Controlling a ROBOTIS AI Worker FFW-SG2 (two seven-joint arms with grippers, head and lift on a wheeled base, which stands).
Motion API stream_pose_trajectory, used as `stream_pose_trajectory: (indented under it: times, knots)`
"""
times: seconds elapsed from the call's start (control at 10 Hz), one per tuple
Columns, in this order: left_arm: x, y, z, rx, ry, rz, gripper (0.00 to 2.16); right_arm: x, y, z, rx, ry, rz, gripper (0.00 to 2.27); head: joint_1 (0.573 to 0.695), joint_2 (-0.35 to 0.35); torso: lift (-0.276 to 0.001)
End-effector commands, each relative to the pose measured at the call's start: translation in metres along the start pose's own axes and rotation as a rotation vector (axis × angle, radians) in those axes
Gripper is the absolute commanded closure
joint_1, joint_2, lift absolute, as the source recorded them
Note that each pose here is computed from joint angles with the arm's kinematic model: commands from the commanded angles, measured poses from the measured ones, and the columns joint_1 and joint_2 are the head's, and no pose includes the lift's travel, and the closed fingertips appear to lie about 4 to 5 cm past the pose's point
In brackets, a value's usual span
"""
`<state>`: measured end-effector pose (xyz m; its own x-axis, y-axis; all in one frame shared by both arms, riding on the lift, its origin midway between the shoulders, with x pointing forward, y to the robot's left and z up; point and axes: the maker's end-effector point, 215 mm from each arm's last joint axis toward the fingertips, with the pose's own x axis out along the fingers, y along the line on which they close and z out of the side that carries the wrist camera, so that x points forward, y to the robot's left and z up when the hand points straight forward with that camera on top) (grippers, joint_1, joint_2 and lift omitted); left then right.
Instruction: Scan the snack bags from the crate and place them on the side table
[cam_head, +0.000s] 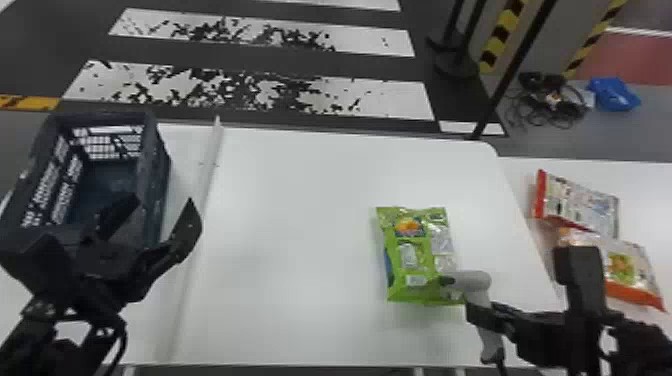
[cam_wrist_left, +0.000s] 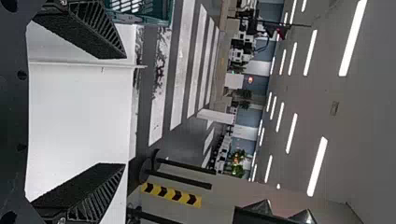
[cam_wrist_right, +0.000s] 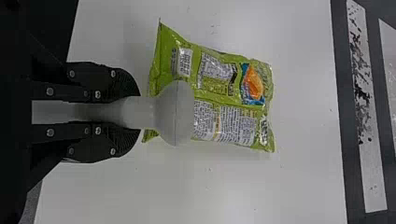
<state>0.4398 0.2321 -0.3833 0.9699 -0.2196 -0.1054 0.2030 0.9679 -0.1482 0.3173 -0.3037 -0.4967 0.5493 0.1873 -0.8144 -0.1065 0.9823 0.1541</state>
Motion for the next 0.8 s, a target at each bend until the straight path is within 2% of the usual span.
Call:
stream_pose_trajectory:
  times: [0.0, 0.3, 0.7]
  knots:
    - [0.000, 0.000, 0.001, 0.000, -0.002, 0.000, 0.04, -0.005, -0.015, 0.018, 0.010, -0.035, -0.025, 2.26, 0.695, -0.107, -0.050]
    - [0.000, -0.002, 0.000, -0.002, -0.002, -0.002, 0.04, 0.002, -0.046, 0.057, 0.015, -0.123, -0.073, 2.26, 0.695, -0.146, -0.050]
    - [0.002, -0.004, 0.000, -0.003, 0.002, -0.006, 0.04, 0.034, -0.083, 0.070, -0.001, -0.144, -0.116, 2.26, 0.695, -0.184, -0.050]
